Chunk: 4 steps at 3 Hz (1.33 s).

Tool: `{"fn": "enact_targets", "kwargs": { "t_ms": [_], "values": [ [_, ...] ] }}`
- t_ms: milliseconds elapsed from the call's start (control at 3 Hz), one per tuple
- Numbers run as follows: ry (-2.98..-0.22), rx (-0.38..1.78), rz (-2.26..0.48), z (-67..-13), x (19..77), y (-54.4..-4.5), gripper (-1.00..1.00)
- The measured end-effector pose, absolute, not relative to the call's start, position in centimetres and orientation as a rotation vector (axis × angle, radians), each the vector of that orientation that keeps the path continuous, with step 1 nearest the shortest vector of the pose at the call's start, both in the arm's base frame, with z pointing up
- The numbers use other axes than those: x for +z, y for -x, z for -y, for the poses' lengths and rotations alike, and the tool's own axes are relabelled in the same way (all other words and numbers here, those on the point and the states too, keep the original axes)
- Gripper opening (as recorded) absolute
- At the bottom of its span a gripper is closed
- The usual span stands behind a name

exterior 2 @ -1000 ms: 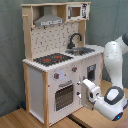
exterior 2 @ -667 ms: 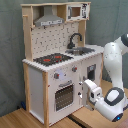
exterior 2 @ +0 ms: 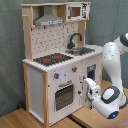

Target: Play with the kitchen

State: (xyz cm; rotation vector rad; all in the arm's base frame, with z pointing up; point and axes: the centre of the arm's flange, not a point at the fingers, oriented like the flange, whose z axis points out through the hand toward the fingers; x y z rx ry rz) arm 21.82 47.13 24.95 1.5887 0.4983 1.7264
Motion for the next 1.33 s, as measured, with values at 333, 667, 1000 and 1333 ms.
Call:
{"fn": "enact_targets", "kwargs": {
  "t_ms": [333, 667, 1000, 1333],
  "values": [
    [-1.611, 1.664, -0.462, -45.7, 26.0, -23.9, 1.0],
    [-1.592, 1.618, -0.509, -46.3, 27.6, -23.5, 1.0],
    [-1.552, 1.559, -0.572, -46.5, 28.2, -23.6, 1.0],
    [-1.504, 1.51, -0.635, -46.9, 28.9, -23.2, 1.0]
  ]
}}
